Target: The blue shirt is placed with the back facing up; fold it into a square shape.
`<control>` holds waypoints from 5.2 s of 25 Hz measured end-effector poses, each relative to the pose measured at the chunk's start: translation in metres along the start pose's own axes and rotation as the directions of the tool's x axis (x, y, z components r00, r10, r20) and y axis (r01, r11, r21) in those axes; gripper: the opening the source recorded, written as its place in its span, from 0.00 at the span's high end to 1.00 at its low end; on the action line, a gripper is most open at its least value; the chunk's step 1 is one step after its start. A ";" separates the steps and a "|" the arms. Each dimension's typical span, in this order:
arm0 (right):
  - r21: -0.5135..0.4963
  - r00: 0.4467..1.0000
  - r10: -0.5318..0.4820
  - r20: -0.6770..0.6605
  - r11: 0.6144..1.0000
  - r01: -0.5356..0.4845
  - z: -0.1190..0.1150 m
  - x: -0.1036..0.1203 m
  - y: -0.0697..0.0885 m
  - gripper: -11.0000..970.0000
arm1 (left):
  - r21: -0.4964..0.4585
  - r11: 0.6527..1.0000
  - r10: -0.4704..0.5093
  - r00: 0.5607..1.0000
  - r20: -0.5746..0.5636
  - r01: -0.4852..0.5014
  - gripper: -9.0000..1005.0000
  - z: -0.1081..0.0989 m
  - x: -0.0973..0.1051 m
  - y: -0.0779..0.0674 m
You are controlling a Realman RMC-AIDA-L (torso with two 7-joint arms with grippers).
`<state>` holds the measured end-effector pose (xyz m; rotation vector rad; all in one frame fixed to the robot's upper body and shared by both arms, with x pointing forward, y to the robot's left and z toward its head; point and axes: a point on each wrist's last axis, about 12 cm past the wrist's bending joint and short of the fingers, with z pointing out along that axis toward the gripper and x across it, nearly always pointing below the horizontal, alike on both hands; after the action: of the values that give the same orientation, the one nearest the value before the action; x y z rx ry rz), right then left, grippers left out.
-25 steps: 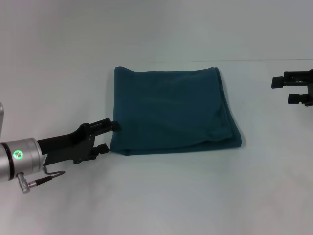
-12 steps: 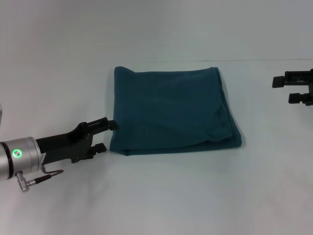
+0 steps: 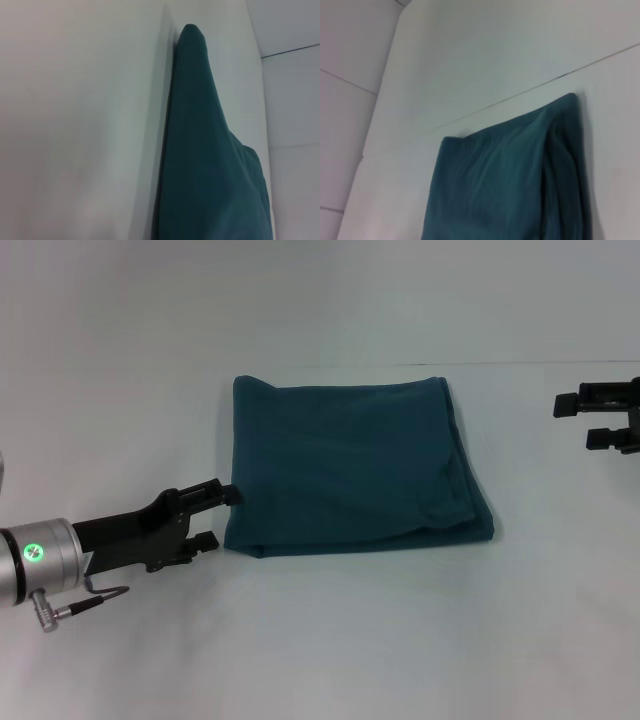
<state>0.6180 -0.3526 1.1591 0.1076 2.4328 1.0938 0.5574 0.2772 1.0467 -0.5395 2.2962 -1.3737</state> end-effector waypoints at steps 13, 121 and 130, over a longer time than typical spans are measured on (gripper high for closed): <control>0.007 0.932 -0.229 -0.280 0.971 0.240 0.076 0.016 0.052 0.03 | 0.050 0.998 0.038 0.999 -0.013 -0.037 0.10 -0.009 -0.005 -0.010; 0.110 0.964 -0.119 -0.237 0.983 0.149 0.093 0.032 0.037 0.91 | 0.074 0.996 0.049 0.999 0.013 -0.050 0.10 -0.003 -0.009 -0.017; 0.109 0.970 -0.107 -0.221 0.985 0.133 0.096 0.032 0.037 0.68 | 0.075 0.996 0.051 0.999 0.013 -0.051 0.10 -0.002 -0.009 -0.018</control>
<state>0.6278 -0.2528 1.1186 -0.1237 2.6593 0.9436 0.5661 0.2754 1.0649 -0.4608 2.2236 -1.4225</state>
